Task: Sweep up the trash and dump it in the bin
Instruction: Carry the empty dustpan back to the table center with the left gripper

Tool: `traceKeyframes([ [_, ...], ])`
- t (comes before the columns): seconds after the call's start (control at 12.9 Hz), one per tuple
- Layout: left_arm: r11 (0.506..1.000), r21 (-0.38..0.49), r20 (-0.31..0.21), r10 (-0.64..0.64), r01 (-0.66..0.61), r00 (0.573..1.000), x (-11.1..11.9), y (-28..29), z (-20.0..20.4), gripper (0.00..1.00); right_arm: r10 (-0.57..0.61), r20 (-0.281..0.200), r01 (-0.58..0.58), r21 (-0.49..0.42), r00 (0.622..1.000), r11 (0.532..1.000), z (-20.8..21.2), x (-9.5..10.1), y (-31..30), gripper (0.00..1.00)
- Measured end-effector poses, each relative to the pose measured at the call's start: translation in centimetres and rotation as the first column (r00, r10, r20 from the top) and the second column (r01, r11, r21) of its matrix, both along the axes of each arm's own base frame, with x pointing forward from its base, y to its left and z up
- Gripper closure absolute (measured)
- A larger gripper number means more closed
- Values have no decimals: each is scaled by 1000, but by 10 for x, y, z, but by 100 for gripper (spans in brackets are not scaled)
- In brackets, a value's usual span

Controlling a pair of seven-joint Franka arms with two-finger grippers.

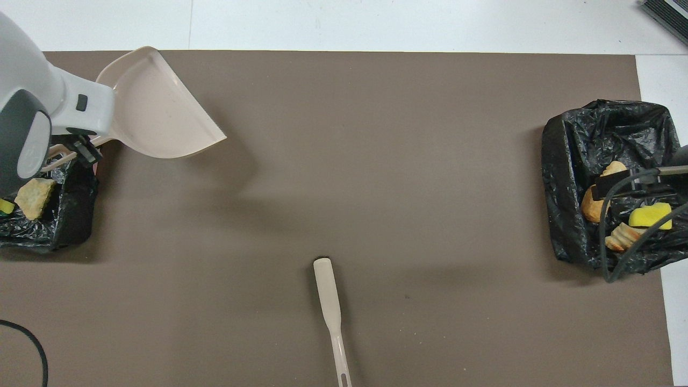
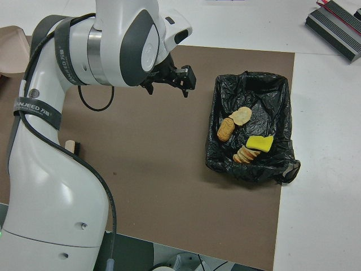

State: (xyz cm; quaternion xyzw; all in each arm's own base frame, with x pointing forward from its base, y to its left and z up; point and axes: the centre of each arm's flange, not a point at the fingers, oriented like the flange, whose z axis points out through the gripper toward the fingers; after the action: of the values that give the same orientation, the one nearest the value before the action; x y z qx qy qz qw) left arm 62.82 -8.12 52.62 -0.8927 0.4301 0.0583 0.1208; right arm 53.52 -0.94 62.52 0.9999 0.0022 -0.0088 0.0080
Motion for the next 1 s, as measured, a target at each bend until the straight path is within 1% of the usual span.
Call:
traceKeyframes([
  [0.23, 995, -48, -7, 90, -90, 996, -21, -83, -22, 69, 0, 0, 0, 0, 1000, 1000, 0, 0, 0, 0],
  [0.39, 970, -86, -10, 229, -229, 973, -37, -131, -38, 69, 0, 0, 0, 0, 1000, 1000, 0, 0, 0, 0],
  [0.46, 951, -105, 0, 294, -292, 956, -43, -150, -47, 69, 0, 0, 0, 0, 1000, 1000, 0, 0, 0, 0],
  [0.62, 902, -149, 9, 412, -406, 911, -51, -180, -65, 69, 0, 0, 0, 0, 1000, 1000, 0, 0, 0, 0],
  [0.85, 796, -236, 15, 577, -558, 817, -57, -226, -92, 69, 0, 0, 0, 0, 1000, 1000, 0, 0, 0, 0],
  [0.93, 754, -273, -2, 621, -598, 784, -56, -237, -98, 69, 0, 0, 0, 0, 1000, 1000, 0, 0, 0, 0],
  [1.0, 709, -305, -32, 659, -635, 751, -56, -247, -103, 69, 0, 0, 0, 0, 1000, 1000, 0, 0, 0, 0],
])
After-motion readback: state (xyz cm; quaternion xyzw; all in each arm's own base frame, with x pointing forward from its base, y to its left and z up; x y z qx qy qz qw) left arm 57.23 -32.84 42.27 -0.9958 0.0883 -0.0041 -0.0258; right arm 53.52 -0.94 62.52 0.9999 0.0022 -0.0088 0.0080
